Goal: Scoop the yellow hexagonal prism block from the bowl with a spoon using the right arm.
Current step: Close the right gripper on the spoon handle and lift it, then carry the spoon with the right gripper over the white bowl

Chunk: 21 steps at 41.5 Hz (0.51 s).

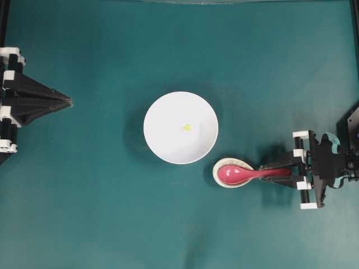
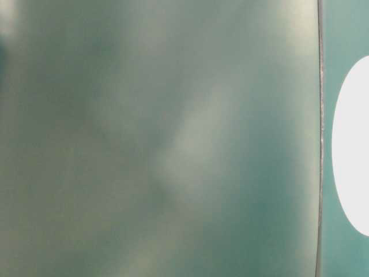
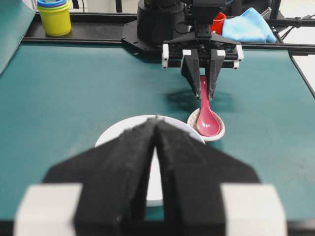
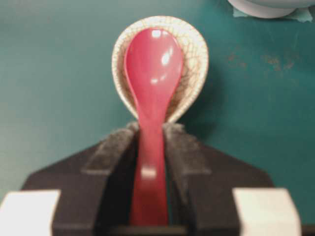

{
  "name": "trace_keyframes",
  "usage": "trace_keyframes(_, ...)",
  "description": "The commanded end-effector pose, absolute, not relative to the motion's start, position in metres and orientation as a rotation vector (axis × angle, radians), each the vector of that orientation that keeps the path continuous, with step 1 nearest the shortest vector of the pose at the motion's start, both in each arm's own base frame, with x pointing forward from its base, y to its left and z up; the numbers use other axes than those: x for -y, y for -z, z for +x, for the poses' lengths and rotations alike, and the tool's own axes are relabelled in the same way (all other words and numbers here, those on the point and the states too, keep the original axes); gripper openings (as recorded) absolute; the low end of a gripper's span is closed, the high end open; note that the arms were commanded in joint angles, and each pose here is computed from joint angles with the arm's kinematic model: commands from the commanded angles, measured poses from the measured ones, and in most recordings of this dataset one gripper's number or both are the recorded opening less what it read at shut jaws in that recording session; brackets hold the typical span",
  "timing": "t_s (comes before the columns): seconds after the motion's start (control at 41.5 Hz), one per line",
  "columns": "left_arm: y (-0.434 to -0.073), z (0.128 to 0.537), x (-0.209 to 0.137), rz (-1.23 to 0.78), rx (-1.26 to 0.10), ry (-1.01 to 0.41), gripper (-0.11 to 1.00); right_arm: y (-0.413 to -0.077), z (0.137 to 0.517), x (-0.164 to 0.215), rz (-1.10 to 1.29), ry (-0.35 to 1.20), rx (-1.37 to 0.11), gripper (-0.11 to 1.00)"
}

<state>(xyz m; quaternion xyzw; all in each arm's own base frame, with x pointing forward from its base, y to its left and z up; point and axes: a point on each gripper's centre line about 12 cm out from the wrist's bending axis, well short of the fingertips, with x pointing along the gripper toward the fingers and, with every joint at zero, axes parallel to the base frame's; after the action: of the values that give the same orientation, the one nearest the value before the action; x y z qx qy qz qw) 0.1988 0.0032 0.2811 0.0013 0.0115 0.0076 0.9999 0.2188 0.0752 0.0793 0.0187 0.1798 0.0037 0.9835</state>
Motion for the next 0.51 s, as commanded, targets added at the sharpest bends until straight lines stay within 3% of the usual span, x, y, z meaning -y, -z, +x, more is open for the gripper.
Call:
trace_keyframes(0.0, -0.289, 0.202, -0.004, 0.004, -0.002, -0.018, 0.06, -0.087, 0.223, -0.073, 0.057, 0.006, -0.325, 0.25)
trace_keyframes(0.482, -0.290, 0.202, -0.004, 0.012, 0.009, -0.018, 0.06, -0.138, 0.226, -0.061, 0.079, 0.015, -0.208, 0.25)
